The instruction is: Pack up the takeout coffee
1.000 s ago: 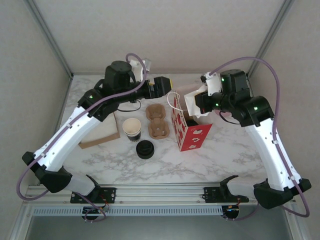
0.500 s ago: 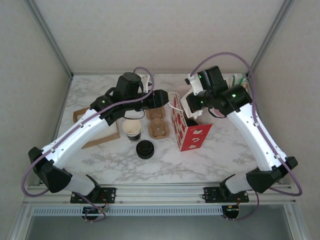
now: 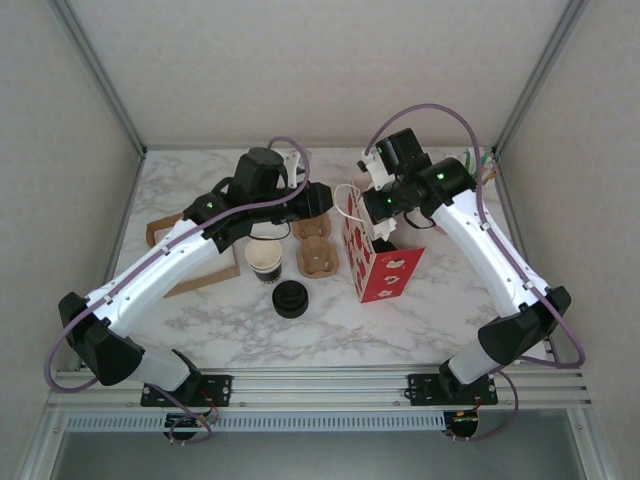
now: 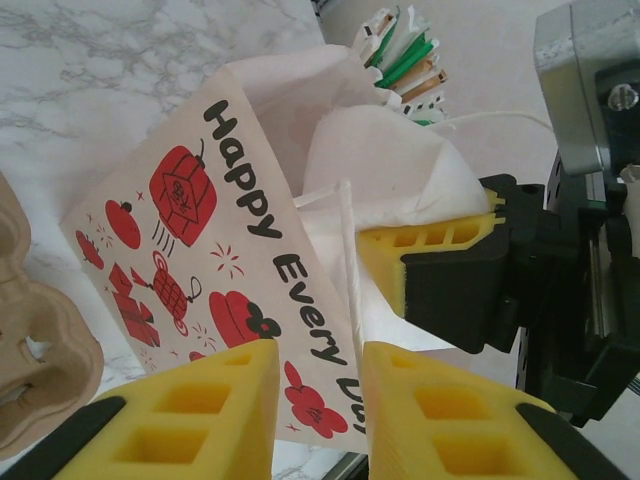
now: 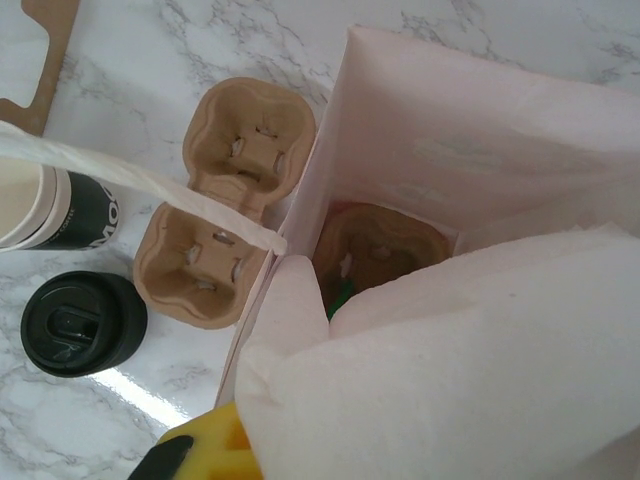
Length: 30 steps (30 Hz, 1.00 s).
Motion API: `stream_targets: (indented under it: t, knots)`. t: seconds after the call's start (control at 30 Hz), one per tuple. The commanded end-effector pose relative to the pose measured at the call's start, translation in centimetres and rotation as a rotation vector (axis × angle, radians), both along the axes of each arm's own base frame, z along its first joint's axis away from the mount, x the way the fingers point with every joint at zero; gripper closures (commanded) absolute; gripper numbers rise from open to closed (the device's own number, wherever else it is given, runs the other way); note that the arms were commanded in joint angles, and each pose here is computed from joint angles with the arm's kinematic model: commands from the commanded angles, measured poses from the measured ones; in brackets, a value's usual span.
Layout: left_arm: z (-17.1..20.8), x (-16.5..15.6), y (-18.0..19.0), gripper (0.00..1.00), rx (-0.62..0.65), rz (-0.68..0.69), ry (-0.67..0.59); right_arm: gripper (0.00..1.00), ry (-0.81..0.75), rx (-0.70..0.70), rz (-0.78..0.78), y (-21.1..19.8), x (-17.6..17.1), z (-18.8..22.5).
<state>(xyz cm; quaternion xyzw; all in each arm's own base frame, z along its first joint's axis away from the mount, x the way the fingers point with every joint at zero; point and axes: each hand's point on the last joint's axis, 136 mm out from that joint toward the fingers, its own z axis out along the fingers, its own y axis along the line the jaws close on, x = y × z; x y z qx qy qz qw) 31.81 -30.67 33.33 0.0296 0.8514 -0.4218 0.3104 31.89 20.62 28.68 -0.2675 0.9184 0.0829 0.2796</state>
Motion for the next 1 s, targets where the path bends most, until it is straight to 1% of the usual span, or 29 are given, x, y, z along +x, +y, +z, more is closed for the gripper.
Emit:
stream_targets:
  t: [0.0, 0.6, 0.77, 0.97]
  knots:
    - [0.9, 0.1, 0.5, 0.72, -0.018, 0.004, -0.029, 1.00, 0.004, 0.014, 0.008, 0.2, 0.3, 0.2]
    - [0.9, -0.1, 1.0, 0.72, -0.018, 0.006, -0.032, 1.00, 0.079, 0.046, -0.012, 0.4, 1.8, -3.1]
    - [1.0, -0.2, 1.1, 0.72, -0.019, 0.010, -0.036, 0.96, 0.086, 0.044, -0.017, 0.4, 2.2, -3.6]
    - [1.2, -0.3, 1.3, 0.71, -0.021, 0.012, -0.039, 0.85, 0.089, 0.036, -0.025, 0.3, 2.3, -3.8]
